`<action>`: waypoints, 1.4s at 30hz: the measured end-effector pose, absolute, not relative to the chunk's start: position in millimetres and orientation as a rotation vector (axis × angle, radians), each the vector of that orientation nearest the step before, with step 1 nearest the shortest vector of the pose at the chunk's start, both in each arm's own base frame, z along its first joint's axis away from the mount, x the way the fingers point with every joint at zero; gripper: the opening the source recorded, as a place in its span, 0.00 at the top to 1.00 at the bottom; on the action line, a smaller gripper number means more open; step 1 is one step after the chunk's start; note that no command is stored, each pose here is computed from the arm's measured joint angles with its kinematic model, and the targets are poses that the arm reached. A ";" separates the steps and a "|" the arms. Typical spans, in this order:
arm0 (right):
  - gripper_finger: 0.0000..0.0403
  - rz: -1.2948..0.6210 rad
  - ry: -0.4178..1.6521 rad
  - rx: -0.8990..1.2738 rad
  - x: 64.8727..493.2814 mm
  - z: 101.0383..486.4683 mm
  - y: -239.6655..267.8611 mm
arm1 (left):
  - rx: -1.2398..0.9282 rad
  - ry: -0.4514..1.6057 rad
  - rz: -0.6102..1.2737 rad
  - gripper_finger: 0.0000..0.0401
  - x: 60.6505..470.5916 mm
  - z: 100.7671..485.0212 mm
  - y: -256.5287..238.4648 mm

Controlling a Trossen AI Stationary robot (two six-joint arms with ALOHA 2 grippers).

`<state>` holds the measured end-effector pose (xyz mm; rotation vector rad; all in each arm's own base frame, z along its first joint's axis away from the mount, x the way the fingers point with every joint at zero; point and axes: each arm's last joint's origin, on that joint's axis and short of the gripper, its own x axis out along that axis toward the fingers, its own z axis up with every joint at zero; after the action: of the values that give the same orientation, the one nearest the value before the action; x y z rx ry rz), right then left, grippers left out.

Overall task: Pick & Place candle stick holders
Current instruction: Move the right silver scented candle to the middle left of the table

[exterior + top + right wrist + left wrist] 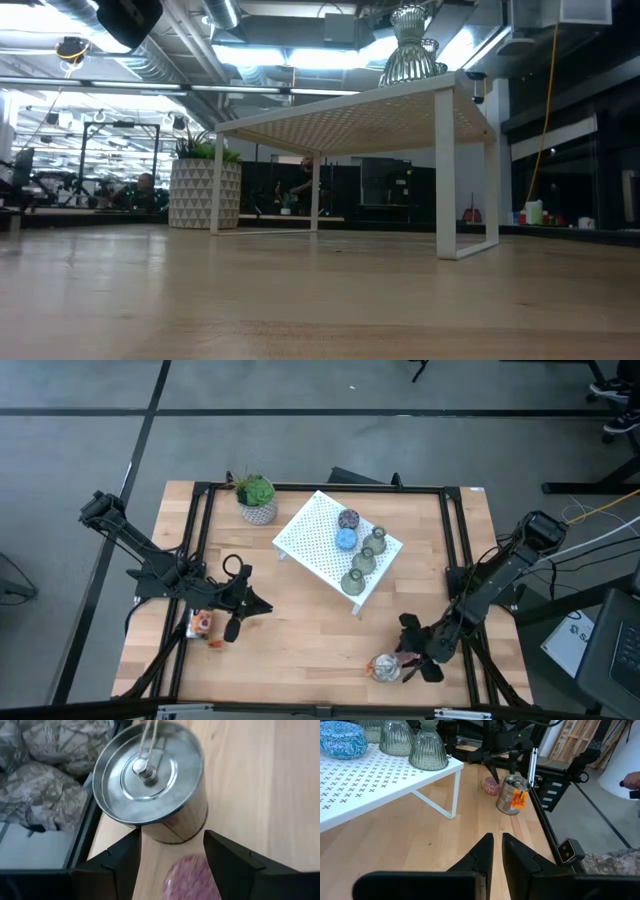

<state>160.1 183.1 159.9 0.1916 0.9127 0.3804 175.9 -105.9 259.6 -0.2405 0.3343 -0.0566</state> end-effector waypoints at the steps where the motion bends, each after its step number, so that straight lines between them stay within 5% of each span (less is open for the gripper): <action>1: 0.46 0.383 0.897 0.189 162.9 160.8 182.0 | -0.240 0.334 -0.057 0.92 175.9 259.7 -105.9; 10: 0.46 0.408 0.716 0.125 189.5 175.1 172.5 | -0.242 0.340 -0.075 0.92 175.8 259.6 -106.4; 22: 0.46 0.343 0.869 -0.023 174.7 243.2 205.9 | -0.244 0.345 -0.090 0.92 175.8 259.4 -106.9; 42: 0.46 0.226 1.012 0.085 185.9 146.3 263.9 | -0.249 0.356 -0.120 0.92 175.6 259.2 -107.8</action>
<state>185.9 263.9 146.3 0.0846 1.0122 0.2264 175.6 -107.8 259.2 -0.2492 0.3556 -0.1198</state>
